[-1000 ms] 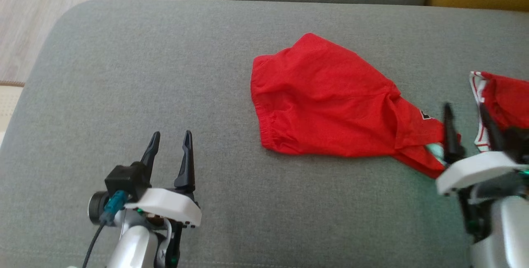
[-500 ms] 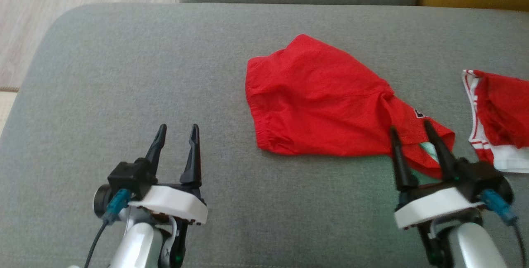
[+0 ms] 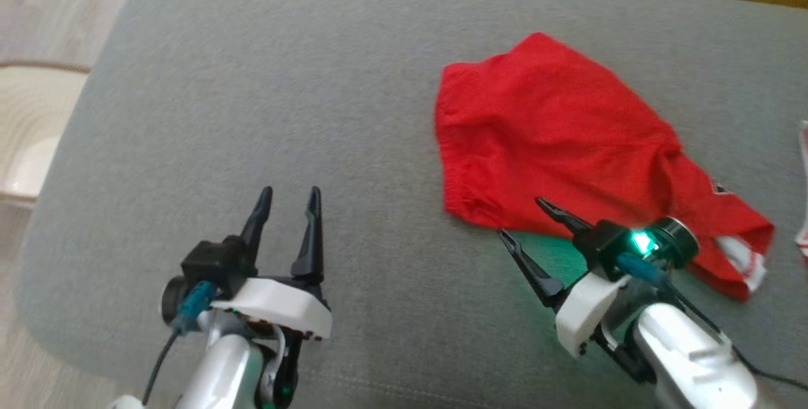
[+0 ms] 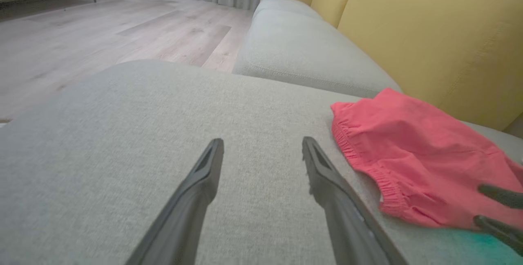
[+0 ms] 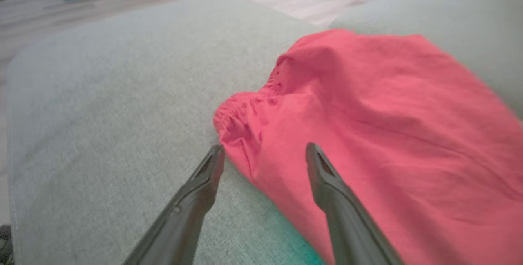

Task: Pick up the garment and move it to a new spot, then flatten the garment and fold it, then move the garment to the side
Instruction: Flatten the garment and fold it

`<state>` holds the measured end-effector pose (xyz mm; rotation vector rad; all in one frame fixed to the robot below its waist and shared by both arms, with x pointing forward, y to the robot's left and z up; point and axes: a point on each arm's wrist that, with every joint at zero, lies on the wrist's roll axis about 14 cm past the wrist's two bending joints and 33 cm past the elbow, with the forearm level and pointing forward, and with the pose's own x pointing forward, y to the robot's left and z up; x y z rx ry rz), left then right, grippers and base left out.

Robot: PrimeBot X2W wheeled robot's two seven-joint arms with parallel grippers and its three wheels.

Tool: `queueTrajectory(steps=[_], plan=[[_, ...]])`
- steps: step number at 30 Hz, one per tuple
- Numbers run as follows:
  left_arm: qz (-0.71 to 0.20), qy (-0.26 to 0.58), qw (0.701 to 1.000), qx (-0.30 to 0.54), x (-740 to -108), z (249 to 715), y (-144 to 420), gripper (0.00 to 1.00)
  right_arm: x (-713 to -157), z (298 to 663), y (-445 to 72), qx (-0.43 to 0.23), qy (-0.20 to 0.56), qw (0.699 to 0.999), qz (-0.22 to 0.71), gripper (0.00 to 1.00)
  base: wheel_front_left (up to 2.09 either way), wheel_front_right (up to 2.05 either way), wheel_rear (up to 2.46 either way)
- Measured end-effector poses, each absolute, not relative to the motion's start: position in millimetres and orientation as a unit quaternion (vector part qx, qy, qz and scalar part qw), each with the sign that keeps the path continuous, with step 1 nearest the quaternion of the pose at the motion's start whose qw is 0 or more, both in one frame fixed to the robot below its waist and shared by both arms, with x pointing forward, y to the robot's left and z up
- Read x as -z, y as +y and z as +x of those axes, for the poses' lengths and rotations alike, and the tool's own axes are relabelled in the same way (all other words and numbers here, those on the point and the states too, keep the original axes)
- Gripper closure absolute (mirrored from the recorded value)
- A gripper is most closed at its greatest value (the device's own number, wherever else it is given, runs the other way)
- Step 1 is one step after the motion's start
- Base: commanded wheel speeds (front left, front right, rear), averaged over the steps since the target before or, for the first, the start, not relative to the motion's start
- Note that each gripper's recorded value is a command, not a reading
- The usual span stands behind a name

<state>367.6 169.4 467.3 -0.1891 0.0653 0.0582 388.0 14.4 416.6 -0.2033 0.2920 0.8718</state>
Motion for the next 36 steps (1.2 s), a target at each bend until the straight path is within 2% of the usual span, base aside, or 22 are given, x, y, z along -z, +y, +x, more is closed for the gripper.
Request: queueTrajectory(steps=[10, 11, 12, 19, 29, 32, 36], plan=[[-0.095, 0.047, 0.992, -0.064, -459.5, 365.4, 186.5, 0.0, -369.7, 410.0, 32.0, -0.46, 0.191, 0.854, -0.149, 0.0, 0.0, 0.0, 0.0], [-0.095, 0.049, 0.992, -0.067, -458.5, 364.9, 188.2, 0.0, -365.8, 409.3, 34.7, -0.466, 0.195, 0.849, -0.152, 0.78, 0.0, 0.0, 0.0], [-0.094, 0.05, 0.992, -0.07, -457.6, 364.2, 189.7, 0.0, -365.0, 409.4, 38.0, -0.471, 0.193, 0.848, -0.149, 1.0, 0.0, 0.0, 0.0], [-0.095, 0.044, 0.992, -0.066, -461.9, 365.0, 186.4, 0.0, -384.2, 401.4, 51.0, -0.491, 0.164, 0.845, -0.13, 1.0, 0.0, 0.0, 0.0], [-0.099, 0.019, 0.994, -0.035, -478.1, 368.2, 168.3, 0.0, -467.4, 390.0, 69.0, -0.507, 0.073, 0.856, -0.071, 1.0, 0.0, 0.0, 0.0], [-0.1, 0.023, 0.994, -0.031, -475.8, 368.4, 167.1, 0.0, -479.6, 409.5, 58.3, -0.492, 0.063, 0.865, -0.076, 1.0, 0.0, 0.0, 0.0], [-0.098, 0.035, 0.994, -0.036, -467.7, 367.3, 169.3, 0.0, -494.2, 454.2, 42.2, -0.461, 0.057, 0.881, -0.089, 1.0, 0.0, 0.0, 0.0]])
